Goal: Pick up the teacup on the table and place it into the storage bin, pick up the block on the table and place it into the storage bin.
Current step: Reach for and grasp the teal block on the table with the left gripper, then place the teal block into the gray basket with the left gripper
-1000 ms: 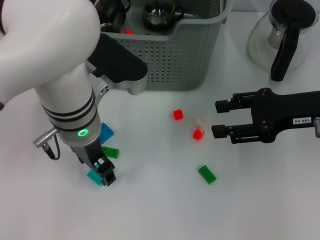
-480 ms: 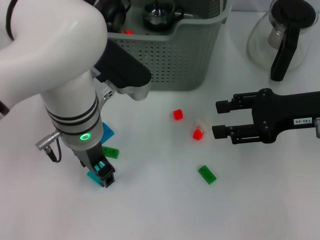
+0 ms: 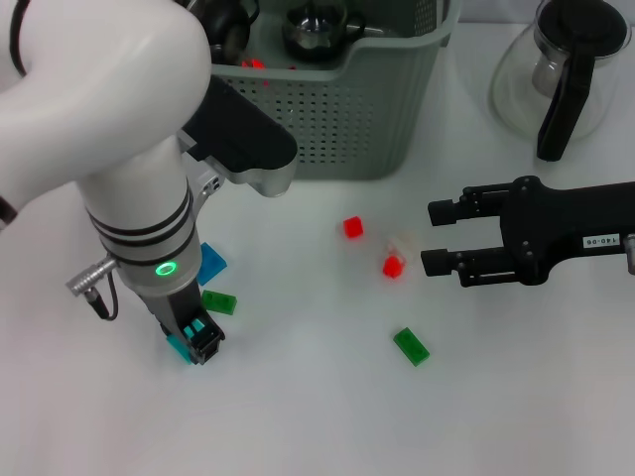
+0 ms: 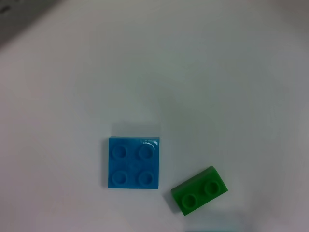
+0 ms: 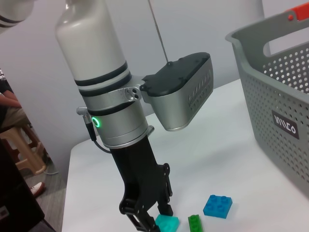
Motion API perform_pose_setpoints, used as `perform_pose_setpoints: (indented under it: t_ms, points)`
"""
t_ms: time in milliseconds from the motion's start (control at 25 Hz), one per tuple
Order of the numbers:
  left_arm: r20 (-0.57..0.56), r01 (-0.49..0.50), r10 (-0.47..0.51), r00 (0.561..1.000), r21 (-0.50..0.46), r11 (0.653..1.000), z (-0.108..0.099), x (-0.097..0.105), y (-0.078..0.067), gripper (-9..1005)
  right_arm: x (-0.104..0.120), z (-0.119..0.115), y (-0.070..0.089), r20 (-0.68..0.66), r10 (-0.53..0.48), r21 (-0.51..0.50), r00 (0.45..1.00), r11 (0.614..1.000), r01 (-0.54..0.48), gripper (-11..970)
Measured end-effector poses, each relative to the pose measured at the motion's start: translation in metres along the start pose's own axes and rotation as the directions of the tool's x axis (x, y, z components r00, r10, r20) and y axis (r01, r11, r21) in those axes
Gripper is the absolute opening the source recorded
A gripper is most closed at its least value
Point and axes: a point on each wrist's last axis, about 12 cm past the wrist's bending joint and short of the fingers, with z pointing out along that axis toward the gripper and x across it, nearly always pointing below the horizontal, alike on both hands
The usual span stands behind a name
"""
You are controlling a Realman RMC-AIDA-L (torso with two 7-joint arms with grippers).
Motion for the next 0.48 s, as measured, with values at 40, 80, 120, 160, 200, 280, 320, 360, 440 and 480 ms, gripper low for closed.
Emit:
perform_pose_setpoints:
  t_ms: [40,80,120,160,200,280,320,360,440,480]
  points:
    - [0.0,0.001,-0.001,1.0,0.0,1.0,0.0,0.0,0.0,394,0.0,0.0,0.0,0.0,0.0,0.0,1.0,1.0,0.0,714]
    - [0.001,0.003,-0.003,1.0,0.0,1.0,-0.001,0.0,0.001,396,0.0,0.0,0.0,0.0,0.0,0.0,1.0,1.0,0.0,713]
    - [0.002,0.005,-0.005,1.0,0.001,1.0,-0.002,0.0,0.002,398,0.0,0.0,0.0,0.0,0.0,0.0,1.0,1.0,0.0,713]
    - [0.002,0.006,-0.006,1.0,0.001,1.0,-0.002,0.001,0.002,400,0.0,0.0,0.0,0.0,0.0,-0.001,1.0,1.0,0.0,713]
    - [0.002,0.006,-0.006,1.0,0.004,1.0,-0.003,0.001,0.004,401,0.0,0.0,0.0,0.0,0.0,-0.001,1.0,1.0,0.0,713]
    - [0.017,0.015,-0.015,1.0,0.019,1.0,-0.008,0.003,0.01,405,0.0,0.0,0.0,0.0,0.002,-0.001,1.0,1.0,-0.002,713]
    - [0.032,0.029,-0.03,0.999,0.043,0.999,-0.012,0.005,0.017,407,0.0,0.0,0.0,-0.001,0.003,0.0,1.0,1.0,-0.003,713]
    - [0.051,0.043,-0.046,0.998,0.067,0.997,-0.016,0.007,0.025,409,0.0,-0.001,0.0,-0.001,0.004,0.0,1.0,1.0,-0.004,713]
    - [0.105,0.066,-0.085,0.991,0.176,0.982,-0.024,0.014,0.043,412,0.0,-0.001,0.0,-0.001,0.006,0.0,1.0,1.0,-0.006,713]
    - [0.119,0.067,-0.094,0.988,0.211,0.975,-0.025,0.016,0.047,414,0.0,-0.001,0.0,-0.001,0.007,0.0,1.0,1.0,-0.007,713]
